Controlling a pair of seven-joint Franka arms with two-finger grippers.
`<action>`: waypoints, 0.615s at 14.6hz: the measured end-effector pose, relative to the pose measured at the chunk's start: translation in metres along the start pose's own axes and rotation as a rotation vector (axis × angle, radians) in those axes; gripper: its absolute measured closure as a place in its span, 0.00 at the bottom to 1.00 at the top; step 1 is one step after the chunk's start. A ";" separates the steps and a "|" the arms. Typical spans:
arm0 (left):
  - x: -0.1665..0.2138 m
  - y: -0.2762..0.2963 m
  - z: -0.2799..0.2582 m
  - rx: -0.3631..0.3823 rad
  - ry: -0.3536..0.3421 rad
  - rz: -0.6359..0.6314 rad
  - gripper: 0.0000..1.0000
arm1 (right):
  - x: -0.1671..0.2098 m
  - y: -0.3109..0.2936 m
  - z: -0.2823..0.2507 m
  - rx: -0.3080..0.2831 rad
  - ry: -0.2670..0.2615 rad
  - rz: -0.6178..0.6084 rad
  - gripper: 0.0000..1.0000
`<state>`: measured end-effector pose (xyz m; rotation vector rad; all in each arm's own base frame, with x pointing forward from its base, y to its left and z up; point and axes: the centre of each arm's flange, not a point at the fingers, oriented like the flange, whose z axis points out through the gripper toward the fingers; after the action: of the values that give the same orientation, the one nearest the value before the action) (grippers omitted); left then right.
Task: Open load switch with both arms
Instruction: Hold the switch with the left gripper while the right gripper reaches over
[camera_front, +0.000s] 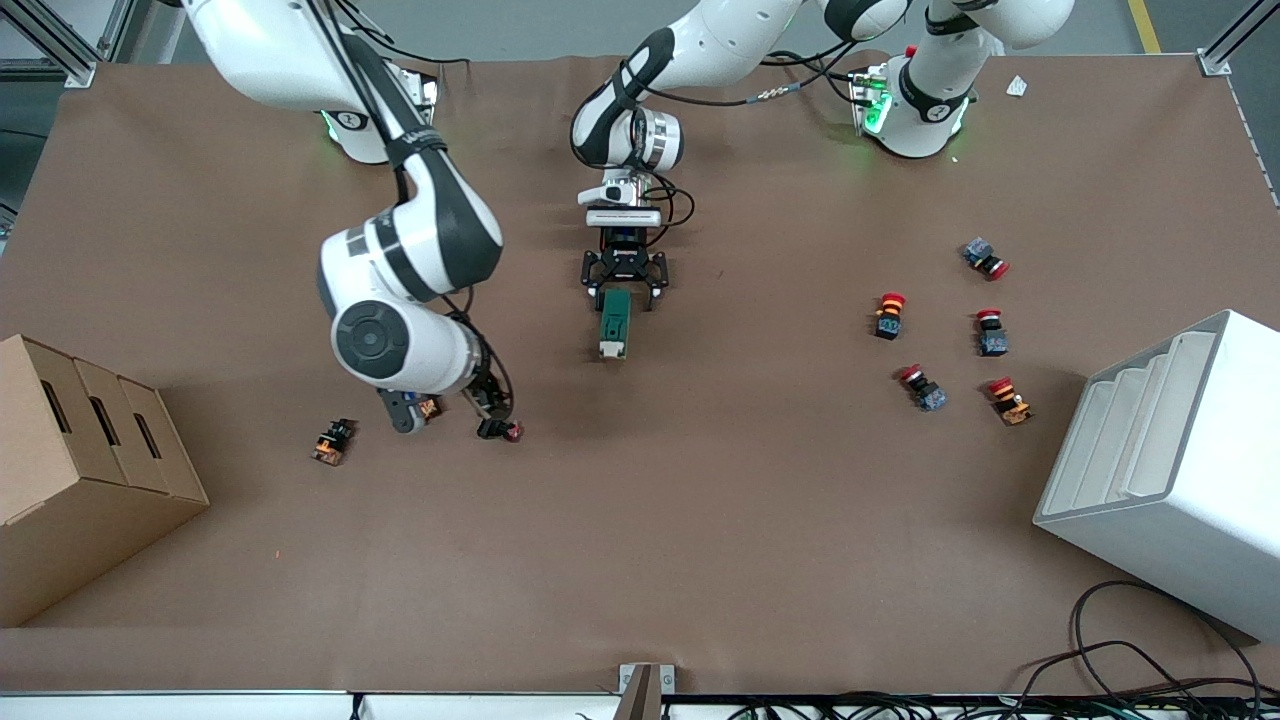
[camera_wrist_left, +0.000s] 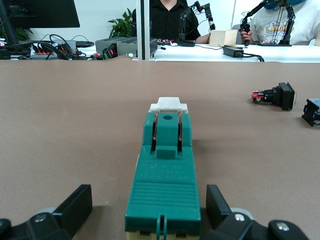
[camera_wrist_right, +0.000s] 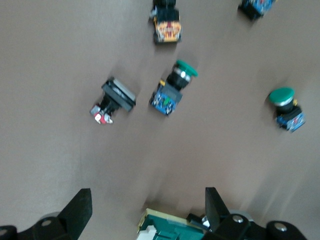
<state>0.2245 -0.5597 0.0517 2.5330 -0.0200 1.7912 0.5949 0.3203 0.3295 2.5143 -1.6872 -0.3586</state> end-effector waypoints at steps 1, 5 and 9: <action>0.000 0.000 0.000 0.000 0.000 0.000 0.00 | -0.013 -0.001 0.012 -0.009 0.006 0.018 0.00; -0.002 0.000 0.000 -0.003 0.007 0.005 0.00 | -0.054 -0.014 0.064 -0.034 -0.005 0.129 0.00; -0.002 0.000 0.000 -0.004 0.010 0.007 0.00 | -0.074 -0.020 0.094 -0.052 -0.045 0.185 0.00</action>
<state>0.2239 -0.5593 0.0496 2.5242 -0.0326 1.8048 0.5633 0.4012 0.2446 2.3069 -1.8825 -0.4389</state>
